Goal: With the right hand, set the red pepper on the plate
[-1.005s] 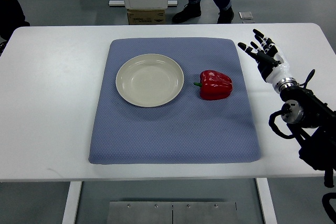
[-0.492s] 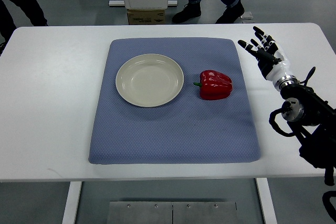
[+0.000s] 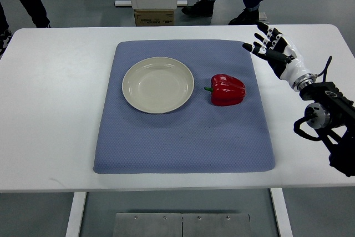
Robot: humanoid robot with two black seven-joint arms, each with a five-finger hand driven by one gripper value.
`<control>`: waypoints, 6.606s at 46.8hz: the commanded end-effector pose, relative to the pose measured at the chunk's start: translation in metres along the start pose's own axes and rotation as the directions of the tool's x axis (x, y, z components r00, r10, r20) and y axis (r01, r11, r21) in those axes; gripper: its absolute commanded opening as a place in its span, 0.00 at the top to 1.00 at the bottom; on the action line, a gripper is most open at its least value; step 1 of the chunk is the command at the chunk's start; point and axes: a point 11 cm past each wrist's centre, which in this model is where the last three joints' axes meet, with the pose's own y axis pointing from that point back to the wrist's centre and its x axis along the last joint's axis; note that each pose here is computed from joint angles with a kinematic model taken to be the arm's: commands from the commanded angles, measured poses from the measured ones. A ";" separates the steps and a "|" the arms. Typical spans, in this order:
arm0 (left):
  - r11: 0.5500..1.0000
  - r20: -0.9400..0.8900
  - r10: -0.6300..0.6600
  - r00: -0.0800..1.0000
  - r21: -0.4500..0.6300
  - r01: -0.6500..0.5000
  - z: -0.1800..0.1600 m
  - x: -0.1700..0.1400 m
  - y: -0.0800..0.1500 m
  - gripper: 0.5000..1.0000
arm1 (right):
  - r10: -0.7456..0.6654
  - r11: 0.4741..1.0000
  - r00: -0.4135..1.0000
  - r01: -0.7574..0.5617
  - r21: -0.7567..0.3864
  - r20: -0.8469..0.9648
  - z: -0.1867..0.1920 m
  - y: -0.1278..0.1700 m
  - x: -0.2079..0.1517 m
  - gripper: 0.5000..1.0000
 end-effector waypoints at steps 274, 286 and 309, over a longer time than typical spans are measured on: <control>1.000 0.000 0.000 1.000 0.000 0.000 0.000 0.000 0.000 0.00 | -0.342 0.939 0.814 0.277 -0.204 -0.469 -0.010 -0.064 -0.131 0.01; 1.000 0.000 -0.001 1.000 0.000 0.001 0.000 0.000 0.000 0.00 | -0.165 0.982 0.925 0.124 -0.140 -0.343 -0.011 -0.054 -0.075 0.01; 1.000 0.000 0.000 1.000 0.000 0.000 0.000 0.000 0.000 0.00 | 0.099 0.991 0.982 -0.113 -0.078 -0.162 -0.010 -0.038 -0.017 0.01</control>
